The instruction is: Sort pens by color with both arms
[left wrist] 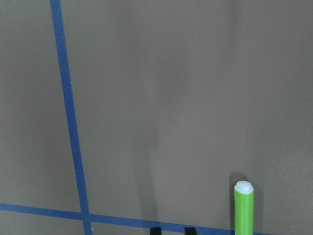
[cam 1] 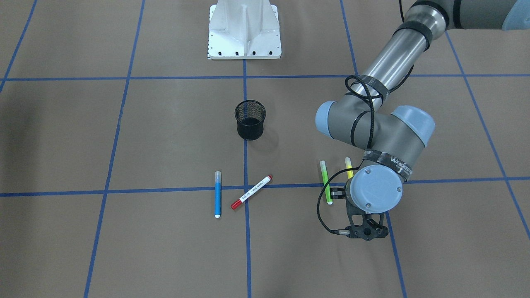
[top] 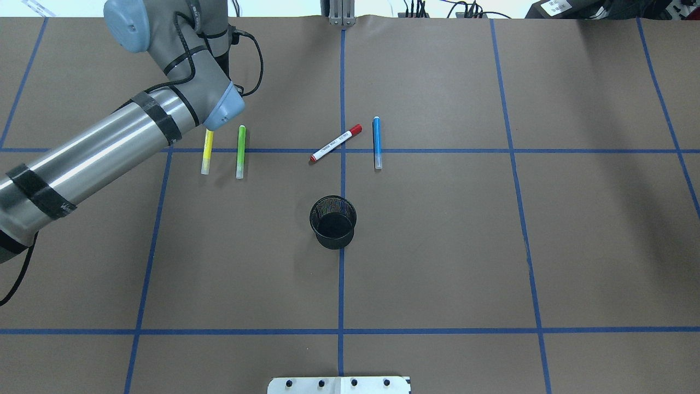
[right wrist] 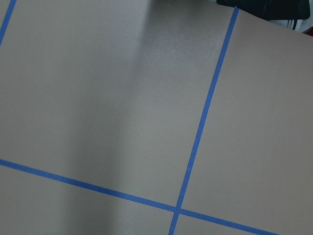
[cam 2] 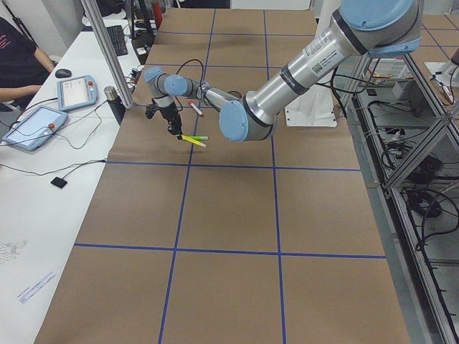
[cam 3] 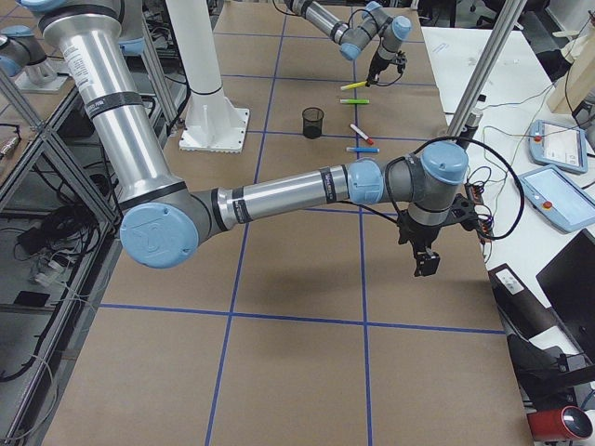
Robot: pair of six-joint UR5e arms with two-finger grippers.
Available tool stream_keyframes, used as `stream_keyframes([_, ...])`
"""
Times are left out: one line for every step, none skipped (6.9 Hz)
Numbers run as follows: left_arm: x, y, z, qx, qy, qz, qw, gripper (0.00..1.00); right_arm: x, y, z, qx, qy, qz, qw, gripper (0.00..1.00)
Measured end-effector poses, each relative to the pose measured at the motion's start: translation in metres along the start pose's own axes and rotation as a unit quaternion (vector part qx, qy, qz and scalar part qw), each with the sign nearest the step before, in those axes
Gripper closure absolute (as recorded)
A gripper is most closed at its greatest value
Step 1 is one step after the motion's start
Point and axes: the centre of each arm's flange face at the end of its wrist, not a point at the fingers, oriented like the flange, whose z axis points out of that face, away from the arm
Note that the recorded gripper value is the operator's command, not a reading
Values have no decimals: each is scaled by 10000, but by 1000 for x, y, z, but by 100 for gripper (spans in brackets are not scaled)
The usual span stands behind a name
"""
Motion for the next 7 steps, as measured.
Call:
stream_keyframes([2,1,1,10,10,27,10000,11,0,0,1,-2,-9,5,10000,1])
stream_keyframes([2,0,0,64,46,68,9999,4,0,0,1,0,-21,8,10000,1])
stream_keyframes([1,-1,-9,186,121,124,9997,1,-1,-1,0,12,-23,9,10000,1])
stream_keyframes([-8,1,-34,420,256,179,9986,1,-1,-2,-1,25,-22,7,10000,1])
stream_keyframes([-34,11,-68,768,450,223,9958,1,-3,-4,-2,37,-18,1,10000,1])
stream_keyframes([-82,33,-99,1140,703,295,9906,1,-5,-7,-4,54,-13,-1,10000,1])
stream_keyframes([-138,66,-124,1445,968,462,9837,1,-8,-9,-5,69,-12,-11,10000,1])
